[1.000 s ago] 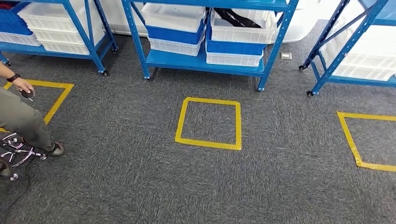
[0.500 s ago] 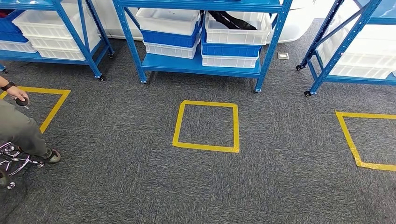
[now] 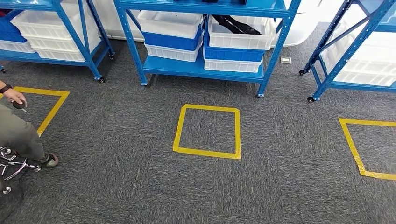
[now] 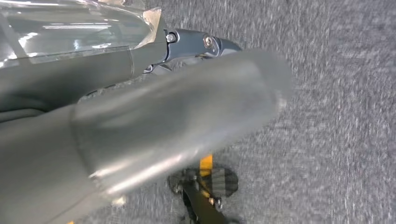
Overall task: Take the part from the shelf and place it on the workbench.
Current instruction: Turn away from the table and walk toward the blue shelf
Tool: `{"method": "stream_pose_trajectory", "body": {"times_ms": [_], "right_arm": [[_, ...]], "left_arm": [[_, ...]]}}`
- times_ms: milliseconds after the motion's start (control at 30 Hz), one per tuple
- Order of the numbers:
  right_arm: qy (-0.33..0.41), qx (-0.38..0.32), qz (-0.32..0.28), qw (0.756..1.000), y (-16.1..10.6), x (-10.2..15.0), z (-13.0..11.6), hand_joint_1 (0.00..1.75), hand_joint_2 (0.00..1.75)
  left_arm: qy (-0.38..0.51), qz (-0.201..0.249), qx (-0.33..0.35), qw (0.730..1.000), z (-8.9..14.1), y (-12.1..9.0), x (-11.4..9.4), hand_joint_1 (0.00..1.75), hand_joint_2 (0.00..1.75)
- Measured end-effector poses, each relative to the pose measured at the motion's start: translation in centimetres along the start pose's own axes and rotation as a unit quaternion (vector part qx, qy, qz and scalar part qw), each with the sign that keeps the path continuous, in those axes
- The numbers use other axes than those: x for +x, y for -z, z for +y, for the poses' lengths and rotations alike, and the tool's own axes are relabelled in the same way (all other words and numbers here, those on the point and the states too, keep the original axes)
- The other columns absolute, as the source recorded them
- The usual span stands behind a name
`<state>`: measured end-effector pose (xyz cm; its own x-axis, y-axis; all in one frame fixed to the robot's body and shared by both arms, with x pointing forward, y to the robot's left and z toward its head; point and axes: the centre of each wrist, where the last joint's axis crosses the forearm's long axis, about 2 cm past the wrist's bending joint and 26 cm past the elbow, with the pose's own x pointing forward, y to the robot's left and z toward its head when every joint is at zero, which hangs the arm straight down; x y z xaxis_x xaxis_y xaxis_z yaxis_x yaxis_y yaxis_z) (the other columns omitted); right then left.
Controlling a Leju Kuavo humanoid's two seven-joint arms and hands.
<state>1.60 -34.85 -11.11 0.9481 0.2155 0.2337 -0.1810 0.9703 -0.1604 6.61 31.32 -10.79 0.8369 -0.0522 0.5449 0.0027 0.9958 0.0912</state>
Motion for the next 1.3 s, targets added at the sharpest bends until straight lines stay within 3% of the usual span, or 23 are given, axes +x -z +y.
{"method": "stream_pose_trajectory", "body": {"times_ms": [1300], "right_arm": [[0.005, 0.002, 0.005, 1.0, -0.1, -0.53, -0.12, 0.0, 0.0]], "left_arm": [[0.004, 0.001, -0.009, 1.0, 0.16, -0.02, -0.07, 0.0, 0.0]]}}
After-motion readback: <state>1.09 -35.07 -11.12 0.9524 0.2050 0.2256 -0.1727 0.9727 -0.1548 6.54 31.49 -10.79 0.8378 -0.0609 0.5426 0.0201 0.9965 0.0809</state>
